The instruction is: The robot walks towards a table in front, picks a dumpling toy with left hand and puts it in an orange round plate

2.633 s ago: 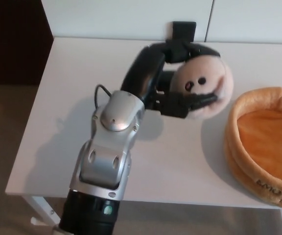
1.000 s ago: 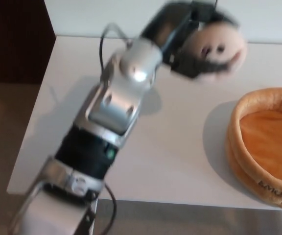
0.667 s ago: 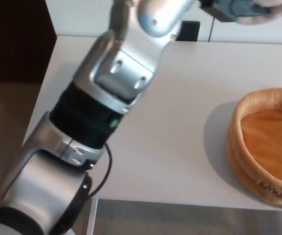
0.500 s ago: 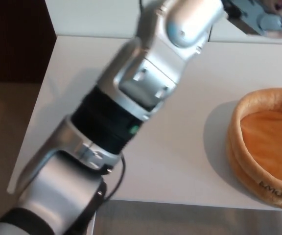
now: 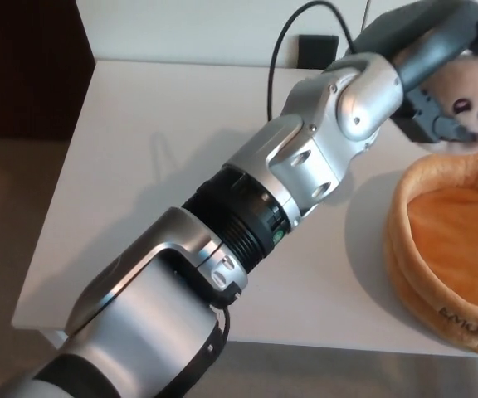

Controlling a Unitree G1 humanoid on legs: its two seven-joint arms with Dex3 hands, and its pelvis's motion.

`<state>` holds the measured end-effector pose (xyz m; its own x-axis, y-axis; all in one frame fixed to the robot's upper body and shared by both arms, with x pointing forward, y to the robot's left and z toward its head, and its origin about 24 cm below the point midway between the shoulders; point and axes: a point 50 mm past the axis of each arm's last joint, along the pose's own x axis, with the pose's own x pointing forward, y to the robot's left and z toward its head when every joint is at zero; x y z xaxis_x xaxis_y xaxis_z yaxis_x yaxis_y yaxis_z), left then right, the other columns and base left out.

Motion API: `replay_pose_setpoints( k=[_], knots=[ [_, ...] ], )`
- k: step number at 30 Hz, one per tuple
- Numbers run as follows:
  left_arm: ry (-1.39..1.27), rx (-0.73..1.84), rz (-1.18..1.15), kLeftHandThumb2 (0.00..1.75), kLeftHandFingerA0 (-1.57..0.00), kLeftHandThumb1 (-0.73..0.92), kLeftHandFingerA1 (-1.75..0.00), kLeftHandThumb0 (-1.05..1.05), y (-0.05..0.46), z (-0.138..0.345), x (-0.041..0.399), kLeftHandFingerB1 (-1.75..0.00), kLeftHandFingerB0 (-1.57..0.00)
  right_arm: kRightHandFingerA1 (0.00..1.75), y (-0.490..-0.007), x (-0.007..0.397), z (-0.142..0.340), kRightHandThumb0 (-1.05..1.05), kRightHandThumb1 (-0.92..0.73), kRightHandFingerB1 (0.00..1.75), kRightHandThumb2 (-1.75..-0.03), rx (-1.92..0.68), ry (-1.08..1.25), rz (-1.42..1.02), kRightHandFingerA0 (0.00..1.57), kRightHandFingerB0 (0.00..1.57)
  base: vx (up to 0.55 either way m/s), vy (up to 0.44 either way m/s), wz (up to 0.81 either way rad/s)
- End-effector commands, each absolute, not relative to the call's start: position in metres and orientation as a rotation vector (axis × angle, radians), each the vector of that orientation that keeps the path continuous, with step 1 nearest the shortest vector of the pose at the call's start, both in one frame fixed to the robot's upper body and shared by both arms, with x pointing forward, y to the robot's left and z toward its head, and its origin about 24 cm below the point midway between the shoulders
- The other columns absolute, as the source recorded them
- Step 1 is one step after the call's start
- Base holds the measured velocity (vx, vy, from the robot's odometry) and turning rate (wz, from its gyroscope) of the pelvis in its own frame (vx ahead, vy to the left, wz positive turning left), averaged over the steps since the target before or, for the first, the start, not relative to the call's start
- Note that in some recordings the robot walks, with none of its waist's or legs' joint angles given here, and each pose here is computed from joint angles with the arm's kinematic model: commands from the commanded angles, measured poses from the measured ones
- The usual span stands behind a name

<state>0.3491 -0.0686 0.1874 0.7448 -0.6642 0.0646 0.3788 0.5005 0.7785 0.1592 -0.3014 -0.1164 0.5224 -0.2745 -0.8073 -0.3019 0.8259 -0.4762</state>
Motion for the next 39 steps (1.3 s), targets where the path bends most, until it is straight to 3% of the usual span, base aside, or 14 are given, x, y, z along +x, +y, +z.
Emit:
replay_pose_setpoints(
  k=[1, 11, 17, 19, 21, 26, 28, 30, 33, 35, 36, 37, 38, 39],
  knots=[
    [-0.442, 0.838, -0.666, 0.63, -1.1, 0.74, -0.88, -0.13, -0.098, 0.183, 0.334, -0.7, -0.98, 0.77, -0.297, 0.16, -0.119, -0.46, -0.72, 0.3, -0.62, -0.627, 1.052, 0.046, 0.8, 0.28, 0.0, 0.0, 0.0],
    [-0.488, 0.886, -0.734, 0.59, -1.0, 0.63, -1.04, -0.16, -0.112, 0.166, 0.32, -0.65, -0.95, 0.79, -0.294, 0.164, -0.117, -0.41, -0.71, 0.3, -0.62, -0.619, 1.029, 0.074, 0.75, 0.28, 0.0, 0.0, 0.0],
    [-0.561, 0.901, -0.777, 0.59, -0.96, 0.63, -1.16, -0.13, -0.13, 0.166, 0.302, -0.81, -0.94, 0.91, -0.293, 0.167, -0.117, -0.43, -0.7, 0.3, -0.61, -0.612, 1.027, 0.073, 0.72, 0.29, 0.0, 0.0, 0.0],
    [-0.59, 0.896, -0.785, 0.62, -0.93, 0.58, -1.36, -0.18, -0.137, 0.165, 0.294, -0.97, -0.94, 0.67, -0.294, 0.167, -0.116, -0.44, -0.7, 0.3, -0.61, -0.617, 1.032, 0.087, 0.69, 0.28, 0.0, 0.0, 0.0],
    [-0.58, 0.863, -0.811, 0.69, -0.89, 0.61, -1.44, -0.09, -0.143, 0.163, 0.287, -1.05, -0.89, 0.83, -0.292, 0.168, -0.117, -0.44, -0.72, 0.3, -0.62, -0.619, 1.035, 0.077, 0.69, 0.29, 0.0, 0.0, 0.0],
    [-0.553, 0.853, -0.871, 0.66, -0.94, 0.55, -1.16, -0.18, -0.152, 0.155, 0.276, -0.91, -0.92, 0.66, -0.291, 0.165, -0.118, -0.4, -0.7, 0.3, -0.61, -0.611, 1.024, 0.061, 0.65, 0.28, 0.0, 0.0, 0.0],
    [-0.553, 0.877, -0.88, 0.7, -0.94, 0.54, -1.22, -0.18, -0.152, 0.152, 0.276, -0.85, -0.94, 0.82, -0.291, 0.166, -0.118, -0.42, -0.73, 0.31, -0.64, -0.616, 1.029, 0.062, 0.68, 0.28, 0.0, 0.0, 0.0],
    [-0.546, 0.891, -0.882, 0.68, -0.93, 0.54, -1.19, -0.18, -0.152, 0.15, 0.276, -0.85, -0.92, 0.61, -0.291, 0.166, -0.118, -0.43, -0.72, 0.29, -0.61, -0.623, 1.028, 0.064, 0.64, 0.28, 0.0, 0.0, 0.0],
    [-0.529, 0.9, -0.885, 0.72, -0.92, 0.53, -1.26, -0.17, -0.15, 0.146, 0.277, -0.89, -0.91, 0.67, -0.29, 0.167, -0.118, -0.4, -0.72, 0.29, -0.61, -0.622, 1.021, 0.062, 0.67, 0.27, 0.0, 0.0, 0.0],
    [-0.508, 0.885, -0.873, 0.66, -0.92, 0.64, -1.16, -0.22, -0.149, 0.143, 0.277, -0.63, -0.9, 0.63, -0.291, 0.168, -0.117, -0.43, -0.71, 0.3, -0.62, -0.632, 1.018, 0.07, 0.66, 0.28, 0.0, 0.0, 0.0],
    [-0.489, 0.897, -0.888, 0.58, -0.78, 0.63, -1.1, -0.4, -0.149, 0.142, 0.278, -0.34, -0.44, 0.74, -0.29, 0.168, -0.117, -0.31, -0.51, 0.48, -0.99, -0.629, 1.019, 0.068, 0.62, 0.12, 0.0, 0.0, 0.0],
    [-0.476, 0.907, -0.9, 0.58, -0.78, 0.63, -1.1, -0.4, -0.149, 0.141, 0.278, -0.34, -0.44, 0.74, -0.29, 0.168, -0.117, -0.31, -0.51, 0.48, -0.99, -0.625, 1.02, 0.065, 0.62, 0.12, 0.0, 0.0, 0.0],
    [-0.45, 0.935, -0.929, 0.56, -0.43, 0.55, -0.51, -0.57, -0.149, 0.14, 0.279, -0.33, -0.2, 0.6, -0.29, 0.169, -0.117, -0.42, -0.71, 0.3, -0.61, -0.621, 1.019, 0.063, 0.66, 0.28, 0.0, 0.0, 0.0],
    [-0.44, 0.949, -0.941, 0.56, -0.43, 0.55, -0.51, -0.57, -0.149, 0.14, 0.279, -0.33, -0.2, 0.6, -0.29, 0.169, -0.117, -0.42, -0.71, 0.3, -0.61, -0.621, 1.018, 0.063, 0.66, 0.28, 0.0, 0.0, 0.0]
  ],
)
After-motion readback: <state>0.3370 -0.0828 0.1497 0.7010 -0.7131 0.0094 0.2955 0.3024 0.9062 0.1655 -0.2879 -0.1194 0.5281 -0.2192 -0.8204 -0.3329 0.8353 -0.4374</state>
